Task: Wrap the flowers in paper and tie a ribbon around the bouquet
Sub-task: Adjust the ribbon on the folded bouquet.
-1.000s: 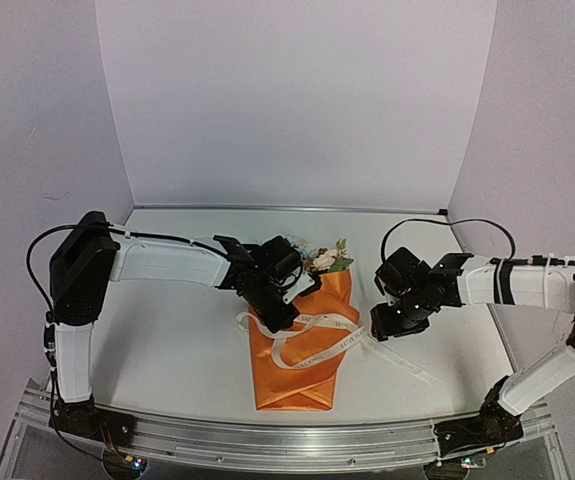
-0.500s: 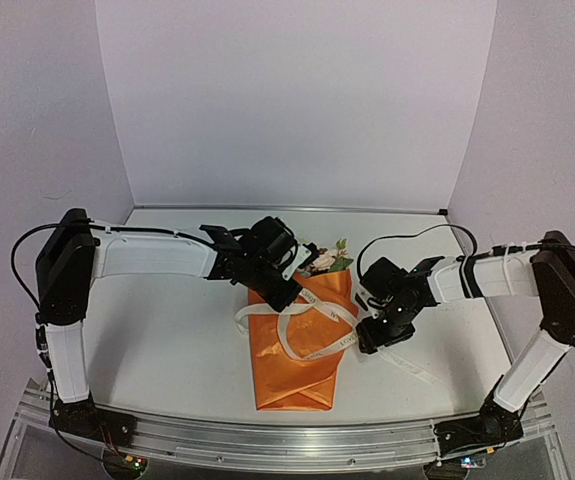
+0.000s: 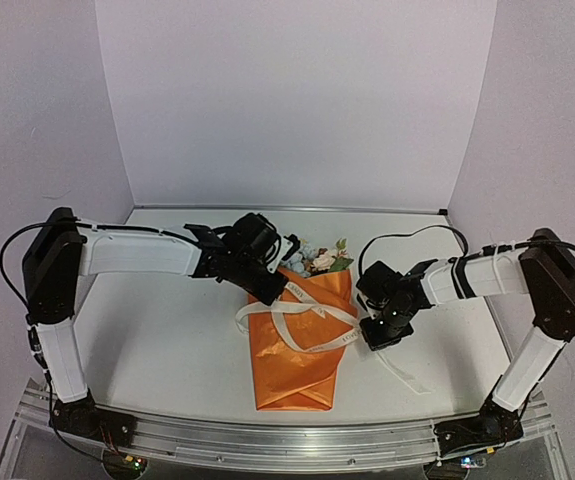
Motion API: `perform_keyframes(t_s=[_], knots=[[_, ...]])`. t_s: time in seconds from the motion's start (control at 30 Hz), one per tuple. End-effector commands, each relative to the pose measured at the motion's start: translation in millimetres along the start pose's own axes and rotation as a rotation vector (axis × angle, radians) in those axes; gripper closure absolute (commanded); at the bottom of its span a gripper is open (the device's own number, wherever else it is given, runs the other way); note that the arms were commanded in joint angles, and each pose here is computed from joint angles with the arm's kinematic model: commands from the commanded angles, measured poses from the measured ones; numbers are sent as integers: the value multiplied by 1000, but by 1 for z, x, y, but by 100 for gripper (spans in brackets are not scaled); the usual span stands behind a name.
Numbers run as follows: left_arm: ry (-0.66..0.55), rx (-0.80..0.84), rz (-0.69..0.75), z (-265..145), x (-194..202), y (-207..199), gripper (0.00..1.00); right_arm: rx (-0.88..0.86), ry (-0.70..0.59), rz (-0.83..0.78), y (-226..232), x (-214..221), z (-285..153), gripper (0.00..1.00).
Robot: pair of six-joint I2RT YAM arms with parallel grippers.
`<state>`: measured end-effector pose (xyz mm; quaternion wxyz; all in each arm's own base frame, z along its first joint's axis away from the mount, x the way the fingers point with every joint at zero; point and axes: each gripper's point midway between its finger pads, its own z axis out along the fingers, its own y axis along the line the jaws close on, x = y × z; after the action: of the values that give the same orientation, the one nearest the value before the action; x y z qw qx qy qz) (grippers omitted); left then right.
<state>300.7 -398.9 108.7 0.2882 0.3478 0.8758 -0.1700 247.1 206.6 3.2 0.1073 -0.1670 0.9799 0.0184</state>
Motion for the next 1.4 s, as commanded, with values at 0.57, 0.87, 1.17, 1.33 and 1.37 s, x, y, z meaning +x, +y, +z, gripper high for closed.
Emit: perform_keyframes(t_s=[0.57, 0.87, 1.17, 1.33, 1.37], knots=[[-335, -371, -548, -100, 38, 140, 100, 113, -13, -19, -29, -20, -88, 100], [-248, -502, -704, -104, 105, 177, 100, 69, 96, 159, -50, -39, -77, 100], [-137, -587, -817, -107, 163, 198, 100, 76, 220, 313, -81, -16, -51, 100], [-103, -573, -865, -101, 177, 198, 100, 78, 267, 289, -82, -6, -53, 100], [-95, -571, -882, -98, 180, 197, 100, 72, 280, 285, -81, -5, -54, 100]])
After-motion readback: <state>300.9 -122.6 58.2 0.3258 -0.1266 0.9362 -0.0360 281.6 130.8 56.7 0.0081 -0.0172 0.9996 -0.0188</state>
